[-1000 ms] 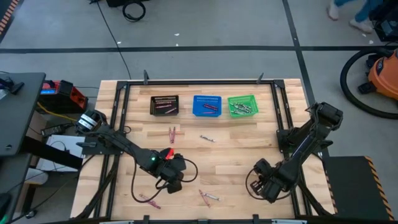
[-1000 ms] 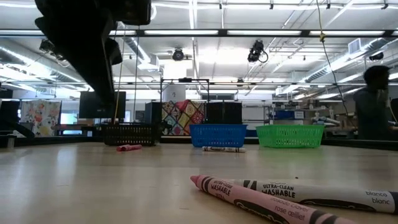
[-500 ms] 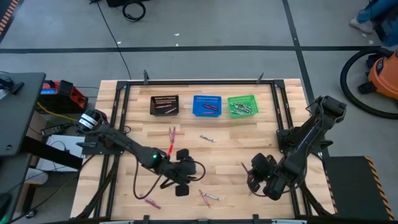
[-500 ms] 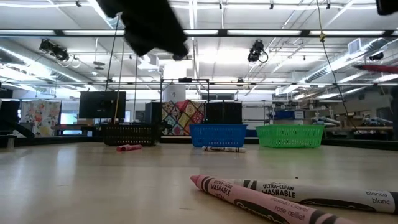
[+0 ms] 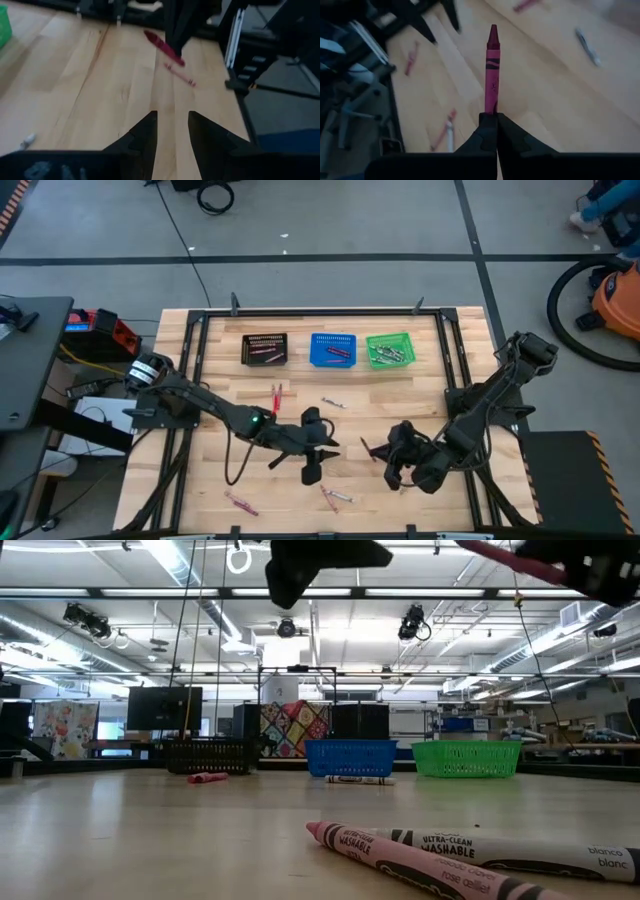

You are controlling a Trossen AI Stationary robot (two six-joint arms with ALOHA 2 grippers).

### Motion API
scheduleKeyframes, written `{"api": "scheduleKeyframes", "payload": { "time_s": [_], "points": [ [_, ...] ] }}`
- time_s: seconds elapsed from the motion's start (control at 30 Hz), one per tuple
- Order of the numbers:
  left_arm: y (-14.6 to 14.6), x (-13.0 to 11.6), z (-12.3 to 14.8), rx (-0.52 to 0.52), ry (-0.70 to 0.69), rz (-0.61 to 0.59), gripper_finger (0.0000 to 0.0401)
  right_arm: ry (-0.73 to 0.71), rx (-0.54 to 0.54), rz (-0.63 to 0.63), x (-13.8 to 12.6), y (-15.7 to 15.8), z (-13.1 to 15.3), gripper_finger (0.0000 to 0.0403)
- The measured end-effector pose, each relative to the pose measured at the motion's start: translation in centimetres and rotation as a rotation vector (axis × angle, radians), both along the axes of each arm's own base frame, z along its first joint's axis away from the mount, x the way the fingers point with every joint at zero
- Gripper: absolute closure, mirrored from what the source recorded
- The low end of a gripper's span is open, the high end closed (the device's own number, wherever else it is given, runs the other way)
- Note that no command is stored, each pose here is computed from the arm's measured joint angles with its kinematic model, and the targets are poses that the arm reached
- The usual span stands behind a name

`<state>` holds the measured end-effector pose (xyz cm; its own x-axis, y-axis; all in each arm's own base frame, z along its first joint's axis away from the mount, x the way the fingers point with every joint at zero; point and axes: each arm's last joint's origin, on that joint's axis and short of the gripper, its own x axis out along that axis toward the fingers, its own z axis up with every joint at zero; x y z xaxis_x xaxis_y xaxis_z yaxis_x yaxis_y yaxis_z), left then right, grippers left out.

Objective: Sort crayons
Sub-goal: Put the red crayon into the blue bin

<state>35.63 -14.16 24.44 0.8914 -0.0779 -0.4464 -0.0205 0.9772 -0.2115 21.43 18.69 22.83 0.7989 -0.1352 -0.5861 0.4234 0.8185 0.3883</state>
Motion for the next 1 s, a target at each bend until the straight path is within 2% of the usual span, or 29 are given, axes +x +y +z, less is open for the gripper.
{"api": "scheduleKeyframes", "payload": {
  "time_s": [0.37, 0.7, 1.0],
  "points": [
    [0.0, 0.5, 1.1, -0.042, -0.115, 0.001, 0.028, -0.176, -0.057, 0.098, 2.8, -0.6, 1.9, 0.0396],
    [0.1, 0.9, 2.0, -0.089, -0.213, 0.01, 0.028, -0.202, -0.055, 0.106, 3.4, -1.0, 2.3, 0.0396],
    [0.9, 1.2, 2.2, -0.092, -0.227, 0.031, 0.028, -0.211, -0.064, 0.128, 3.6, -1.0, 2.4, 0.0396]
  ]
}}
